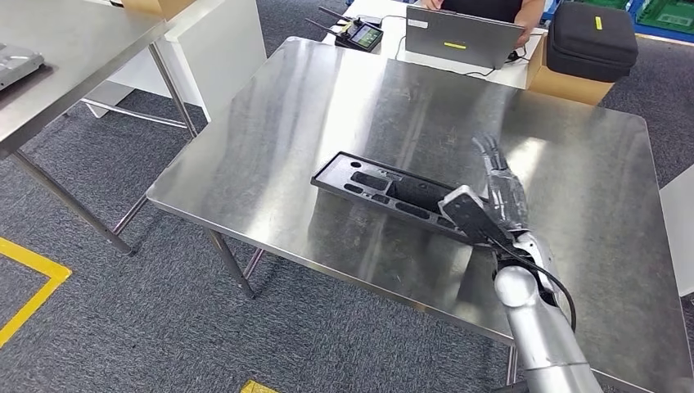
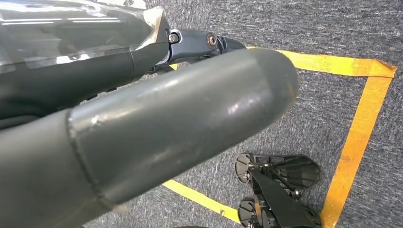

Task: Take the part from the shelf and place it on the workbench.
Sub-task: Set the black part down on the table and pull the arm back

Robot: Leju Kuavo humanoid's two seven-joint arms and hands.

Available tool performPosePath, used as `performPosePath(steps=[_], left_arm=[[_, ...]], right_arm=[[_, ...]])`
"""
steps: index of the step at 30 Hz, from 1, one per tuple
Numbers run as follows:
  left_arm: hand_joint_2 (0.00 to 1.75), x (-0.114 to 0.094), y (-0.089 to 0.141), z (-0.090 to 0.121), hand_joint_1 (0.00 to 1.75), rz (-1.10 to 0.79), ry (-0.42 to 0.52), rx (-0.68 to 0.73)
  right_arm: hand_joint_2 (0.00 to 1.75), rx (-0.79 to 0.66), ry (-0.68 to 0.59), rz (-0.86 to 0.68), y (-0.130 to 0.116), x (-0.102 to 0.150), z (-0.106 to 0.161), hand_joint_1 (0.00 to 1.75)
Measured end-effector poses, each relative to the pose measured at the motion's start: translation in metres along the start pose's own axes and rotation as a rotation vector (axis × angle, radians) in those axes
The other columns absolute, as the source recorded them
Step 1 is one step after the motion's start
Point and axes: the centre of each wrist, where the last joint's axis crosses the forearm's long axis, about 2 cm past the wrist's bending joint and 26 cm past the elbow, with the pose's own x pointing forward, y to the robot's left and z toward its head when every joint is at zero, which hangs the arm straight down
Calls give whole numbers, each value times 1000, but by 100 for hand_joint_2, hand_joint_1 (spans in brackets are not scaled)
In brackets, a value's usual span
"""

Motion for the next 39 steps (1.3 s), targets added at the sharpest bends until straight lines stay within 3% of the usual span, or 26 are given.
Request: performPosePath(steps=[5,11,15,20,24,30,34,39], left_arm=[[0,-1,-1,1,0,11,0,9],[0,-1,-1,1,0,8,-13,7],[0,-2,-1,1,0,20,-8,11],[0,-2,0,1,0,48,8,28],[0,-2,0,1,0,94,59,44],[0,-3,-1,1,0,209,183,131],[0,-4,-2,2,0,261,212,161],[0,-4,-4,3,0,283,220,168]], right_arm=[[175,-234,-193,-29,-15,35,47,0],[175,-366,-253,-80,-19,67,93,0],[175,-407,-297,-208,-21,83,114,0],[175,-352,-321,-327,-13,98,131,0],[0,-285,-343,-413,-5,106,136,0],[0,-124,-366,-631,32,124,147,0],[0,-16,-323,-702,60,126,156,0],[0,25,-307,-733,74,130,158,0]])
